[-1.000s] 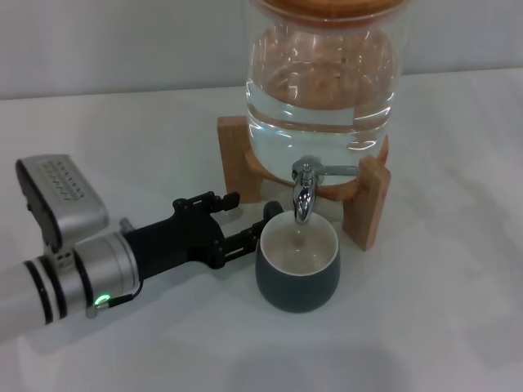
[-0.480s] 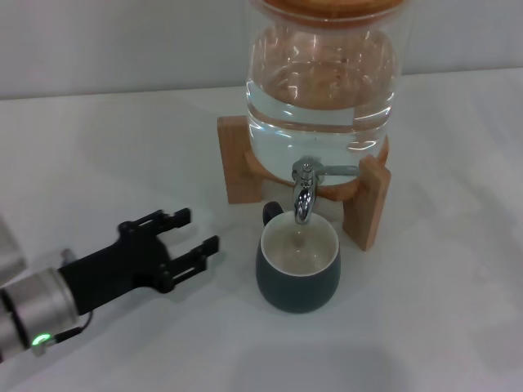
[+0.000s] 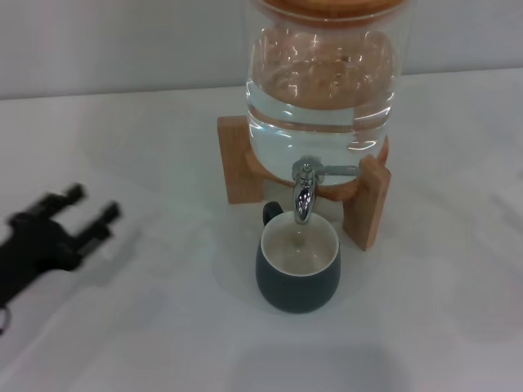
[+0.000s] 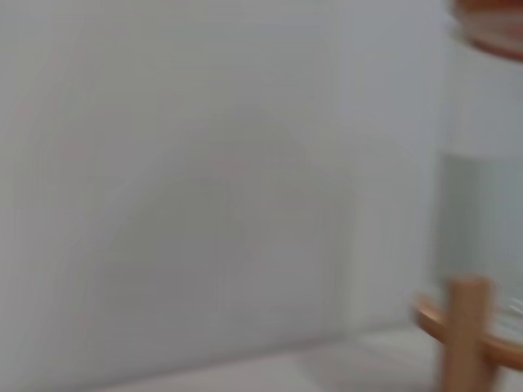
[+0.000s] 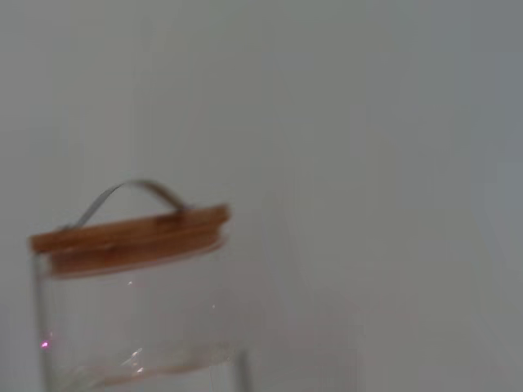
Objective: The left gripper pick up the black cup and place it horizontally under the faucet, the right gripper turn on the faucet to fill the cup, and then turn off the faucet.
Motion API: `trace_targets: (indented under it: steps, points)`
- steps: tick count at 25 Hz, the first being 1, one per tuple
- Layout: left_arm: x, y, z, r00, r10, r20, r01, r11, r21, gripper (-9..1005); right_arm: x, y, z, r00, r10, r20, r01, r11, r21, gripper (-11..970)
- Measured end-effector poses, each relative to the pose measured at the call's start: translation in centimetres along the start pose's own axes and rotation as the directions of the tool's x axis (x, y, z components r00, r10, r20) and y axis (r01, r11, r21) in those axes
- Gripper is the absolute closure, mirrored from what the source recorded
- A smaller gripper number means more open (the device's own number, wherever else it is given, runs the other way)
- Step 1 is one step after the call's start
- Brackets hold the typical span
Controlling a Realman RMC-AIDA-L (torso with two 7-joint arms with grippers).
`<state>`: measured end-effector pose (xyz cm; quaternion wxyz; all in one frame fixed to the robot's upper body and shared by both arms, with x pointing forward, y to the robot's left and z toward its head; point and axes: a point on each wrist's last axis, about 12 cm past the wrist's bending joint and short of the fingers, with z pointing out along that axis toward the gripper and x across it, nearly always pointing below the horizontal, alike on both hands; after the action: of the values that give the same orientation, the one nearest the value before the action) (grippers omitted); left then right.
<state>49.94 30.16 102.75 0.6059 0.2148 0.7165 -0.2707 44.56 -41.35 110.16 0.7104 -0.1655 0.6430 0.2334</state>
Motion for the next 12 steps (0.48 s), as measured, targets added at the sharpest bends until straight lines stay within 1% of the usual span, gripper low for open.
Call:
trace_targets:
  steps: [1, 2, 3, 7, 11, 12]
  points:
    - [-0.1, 0.3, -0.5, 1.0, -0.006, 0.019, 0.006, 0.999, -0.032, 337, -0.7, -0.2, 0.3, 0.999, 0.014, -0.048, -0.016, 0.999, -0.042, 239]
    - [-0.3, 1.0, -1.5, 0.999, -0.015, 0.052, 0.02, 0.996, -0.086, 338, -1.7, -0.2, 0.7, 0.994, 0.028, -0.109, -0.038, 0.995, -0.09, 239]
    - [-0.3, 1.0, -1.5, 0.999, -0.015, 0.052, 0.02, 0.996, -0.086, 338, -1.7, -0.2, 0.7, 0.994, 0.028, -0.109, -0.038, 0.995, -0.09, 239]
    - [-0.5, 1.7, -3.1, 0.995, -0.029, 0.1, 0.044, 0.987, -0.154, 339, -3.5, 0.2, 2.0, 0.979, 0.022, -0.203, -0.062, 0.979, -0.195, 239]
    - [-0.8, 2.3, -4.3, 0.99, -0.03, 0.14, 0.058, 0.979, -0.198, 340, -4.8, 1.4, 4.0, 0.952, -0.022, -0.304, -0.074, 0.951, -0.299, 238]
    - [-0.9, 2.4, -4.6, 0.989, -0.033, 0.145, 0.063, 0.976, -0.207, 340, -4.9, 1.6, 4.3, 0.948, -0.03, -0.317, -0.077, 0.945, -0.318, 214]
